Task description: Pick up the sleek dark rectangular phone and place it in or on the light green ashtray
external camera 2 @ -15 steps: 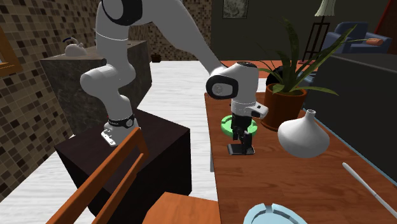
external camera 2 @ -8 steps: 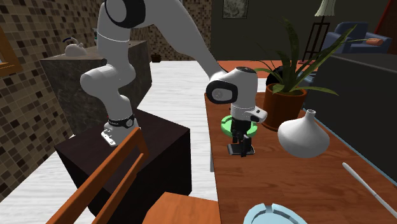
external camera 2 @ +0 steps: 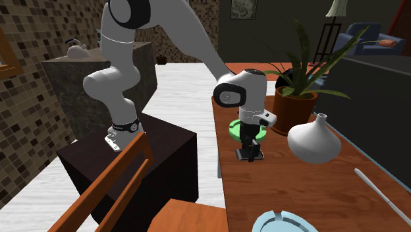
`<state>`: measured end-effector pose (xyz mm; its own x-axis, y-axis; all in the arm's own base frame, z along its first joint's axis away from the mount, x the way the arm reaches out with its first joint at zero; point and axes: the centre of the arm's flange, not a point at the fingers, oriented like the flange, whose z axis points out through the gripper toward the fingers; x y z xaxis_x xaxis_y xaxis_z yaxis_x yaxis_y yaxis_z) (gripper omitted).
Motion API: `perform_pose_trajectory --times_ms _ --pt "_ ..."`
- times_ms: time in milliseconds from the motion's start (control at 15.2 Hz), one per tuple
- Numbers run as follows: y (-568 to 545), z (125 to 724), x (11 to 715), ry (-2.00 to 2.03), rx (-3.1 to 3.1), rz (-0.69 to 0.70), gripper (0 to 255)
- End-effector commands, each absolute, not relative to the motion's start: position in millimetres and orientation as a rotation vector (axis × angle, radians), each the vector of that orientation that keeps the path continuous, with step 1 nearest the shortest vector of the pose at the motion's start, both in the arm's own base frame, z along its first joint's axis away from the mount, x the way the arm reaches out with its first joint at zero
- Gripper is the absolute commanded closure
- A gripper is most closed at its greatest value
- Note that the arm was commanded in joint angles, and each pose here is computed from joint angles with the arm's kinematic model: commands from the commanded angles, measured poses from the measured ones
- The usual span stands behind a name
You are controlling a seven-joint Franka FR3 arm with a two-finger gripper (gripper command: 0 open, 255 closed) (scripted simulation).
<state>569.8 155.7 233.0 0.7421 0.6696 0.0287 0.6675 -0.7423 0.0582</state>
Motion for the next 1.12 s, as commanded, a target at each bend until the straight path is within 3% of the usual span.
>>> perform_pose_trajectory --times_ms 0,1056 --pt "155.1 232.1 569.5 1.109 2.891 0.071 255" --pt "154.9 295.1 569.9 1.109 2.891 0.071 255"
